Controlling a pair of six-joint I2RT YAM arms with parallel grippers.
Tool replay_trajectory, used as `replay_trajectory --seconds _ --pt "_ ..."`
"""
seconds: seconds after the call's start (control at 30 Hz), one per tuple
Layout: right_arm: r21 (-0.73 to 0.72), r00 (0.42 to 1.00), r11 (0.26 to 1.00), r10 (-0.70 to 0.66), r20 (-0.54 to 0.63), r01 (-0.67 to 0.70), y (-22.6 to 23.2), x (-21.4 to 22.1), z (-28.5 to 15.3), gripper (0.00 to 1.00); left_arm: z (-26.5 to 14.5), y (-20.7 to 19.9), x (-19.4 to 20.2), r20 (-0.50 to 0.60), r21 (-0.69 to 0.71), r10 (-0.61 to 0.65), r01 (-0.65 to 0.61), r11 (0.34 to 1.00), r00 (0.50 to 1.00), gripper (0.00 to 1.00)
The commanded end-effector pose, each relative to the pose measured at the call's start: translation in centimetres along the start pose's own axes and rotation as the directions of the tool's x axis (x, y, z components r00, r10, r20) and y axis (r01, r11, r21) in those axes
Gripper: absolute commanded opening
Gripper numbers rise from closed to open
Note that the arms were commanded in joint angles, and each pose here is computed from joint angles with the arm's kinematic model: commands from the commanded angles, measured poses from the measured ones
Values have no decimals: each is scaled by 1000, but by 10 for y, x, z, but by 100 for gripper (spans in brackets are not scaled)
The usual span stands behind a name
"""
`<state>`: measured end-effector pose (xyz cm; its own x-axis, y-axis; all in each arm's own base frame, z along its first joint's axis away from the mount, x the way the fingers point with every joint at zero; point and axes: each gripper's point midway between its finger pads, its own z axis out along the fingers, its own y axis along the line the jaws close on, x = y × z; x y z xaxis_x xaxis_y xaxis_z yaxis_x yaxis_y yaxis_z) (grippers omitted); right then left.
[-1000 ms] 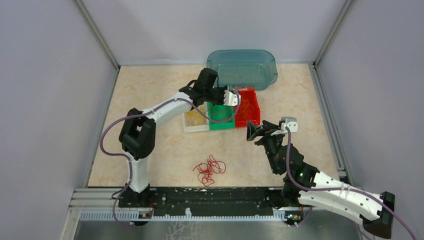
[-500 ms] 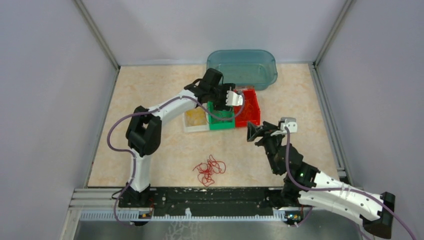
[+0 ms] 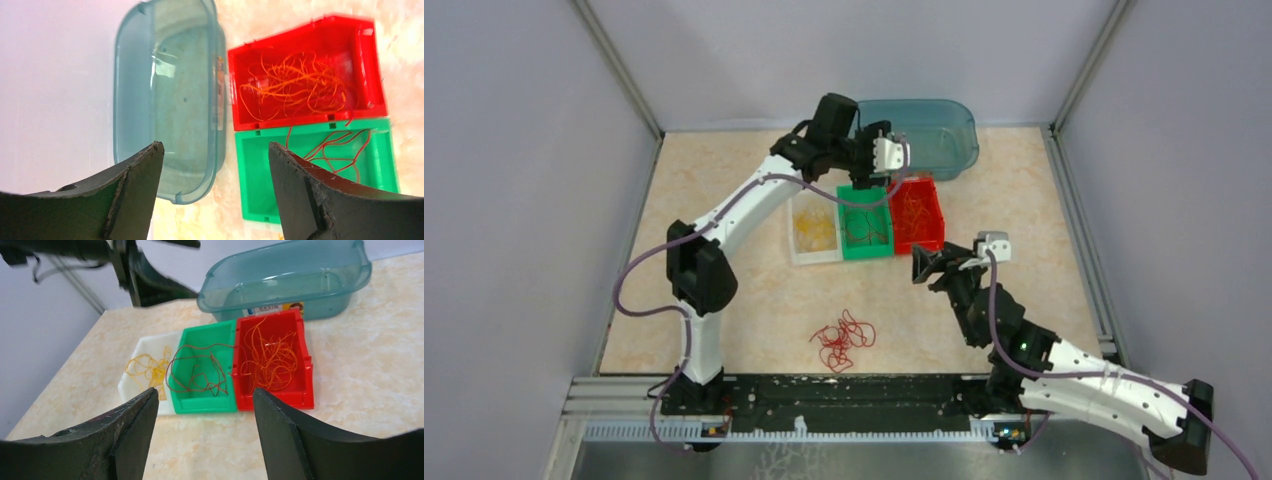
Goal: Untangle the cables
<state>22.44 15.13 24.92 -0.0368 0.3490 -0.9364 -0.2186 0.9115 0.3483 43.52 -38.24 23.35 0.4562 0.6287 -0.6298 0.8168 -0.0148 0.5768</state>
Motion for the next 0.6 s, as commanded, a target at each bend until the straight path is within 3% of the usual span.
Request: replay_trajectory --seconds 0.0,0.03,0.1,0.2,0.4,0.57 --pt "-115 1000 993 15 -10 -16 32 -13 6 70 -79 47 -56 159 -89 -141 156 984 977 83" --pt "-168 999 986 -7 -31 1 43 -7 6 71 -96 55 -61 194 -96 -202 223 970 960 85" --pt "-309 993 950 -70 -92 39 73 9 5 72 -130 65 -61 251 -78 -310 339 938 917 98" --pt "-522 955 851 -203 -217 62 116 46 -5 76 -187 63 -49 292 -67 -441 479 876 848 99" --pt "-753 850 654 -353 -391 -74 156 116 -41 78 -251 10 -9 295 -158 -497 554 817 816 100" --pt "-773 741 614 -442 -505 -160 156 172 -56 73 -272 -41 0 313 -148 -527 588 795 790 100"
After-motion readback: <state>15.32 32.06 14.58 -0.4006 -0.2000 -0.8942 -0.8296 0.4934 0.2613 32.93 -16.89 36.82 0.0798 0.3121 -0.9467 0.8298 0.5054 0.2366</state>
